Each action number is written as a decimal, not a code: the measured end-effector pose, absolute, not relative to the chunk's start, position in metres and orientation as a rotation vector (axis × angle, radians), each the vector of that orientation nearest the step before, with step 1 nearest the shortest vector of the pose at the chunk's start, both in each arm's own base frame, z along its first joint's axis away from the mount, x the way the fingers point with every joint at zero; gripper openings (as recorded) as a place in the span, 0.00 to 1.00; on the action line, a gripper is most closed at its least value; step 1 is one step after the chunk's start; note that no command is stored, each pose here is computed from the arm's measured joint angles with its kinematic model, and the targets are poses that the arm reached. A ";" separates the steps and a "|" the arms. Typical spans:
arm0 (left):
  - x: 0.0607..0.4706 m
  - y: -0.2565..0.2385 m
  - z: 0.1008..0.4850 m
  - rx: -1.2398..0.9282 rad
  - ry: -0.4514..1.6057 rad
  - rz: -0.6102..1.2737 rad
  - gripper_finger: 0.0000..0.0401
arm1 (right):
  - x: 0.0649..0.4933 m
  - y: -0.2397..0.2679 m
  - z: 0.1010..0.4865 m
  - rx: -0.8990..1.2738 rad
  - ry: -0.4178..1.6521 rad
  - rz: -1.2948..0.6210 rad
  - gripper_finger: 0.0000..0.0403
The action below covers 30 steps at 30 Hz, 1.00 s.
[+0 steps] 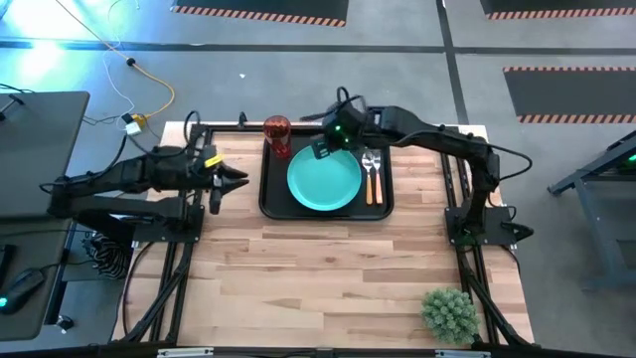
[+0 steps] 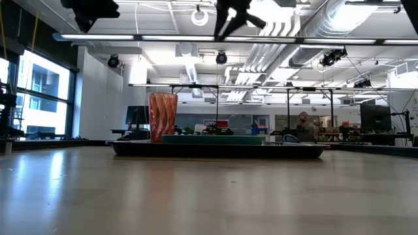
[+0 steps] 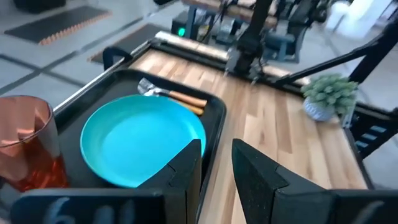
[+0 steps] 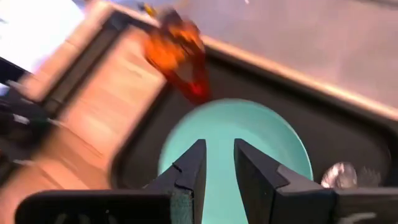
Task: Pick and place plate/cup/fork/spoon on tray
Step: Return to Home Position
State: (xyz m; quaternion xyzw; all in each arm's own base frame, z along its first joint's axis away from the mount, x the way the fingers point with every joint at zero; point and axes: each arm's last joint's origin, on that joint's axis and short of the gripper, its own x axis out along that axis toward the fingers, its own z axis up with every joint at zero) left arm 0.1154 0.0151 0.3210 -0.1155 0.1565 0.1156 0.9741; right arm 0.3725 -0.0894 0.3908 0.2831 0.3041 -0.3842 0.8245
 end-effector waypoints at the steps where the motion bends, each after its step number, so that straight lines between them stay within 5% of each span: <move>1: 0.112 0.014 0.318 -0.233 0.292 0.227 0.20 | 0.372 -0.086 0.400 0.585 0.621 -0.803 0.18; 13: 0.079 0.010 0.269 -0.220 0.103 0.201 0.20 | 0.365 -0.045 0.463 0.417 0.405 -0.704 0.18; 21: 0.077 0.010 0.235 -0.229 -0.050 0.170 0.20 | 0.368 -0.028 0.466 0.387 0.388 -0.657 0.18; 30: 0.087 0.010 0.195 -0.254 -0.002 0.136 0.20 | 0.368 -0.028 0.466 0.386 0.389 -0.654 0.18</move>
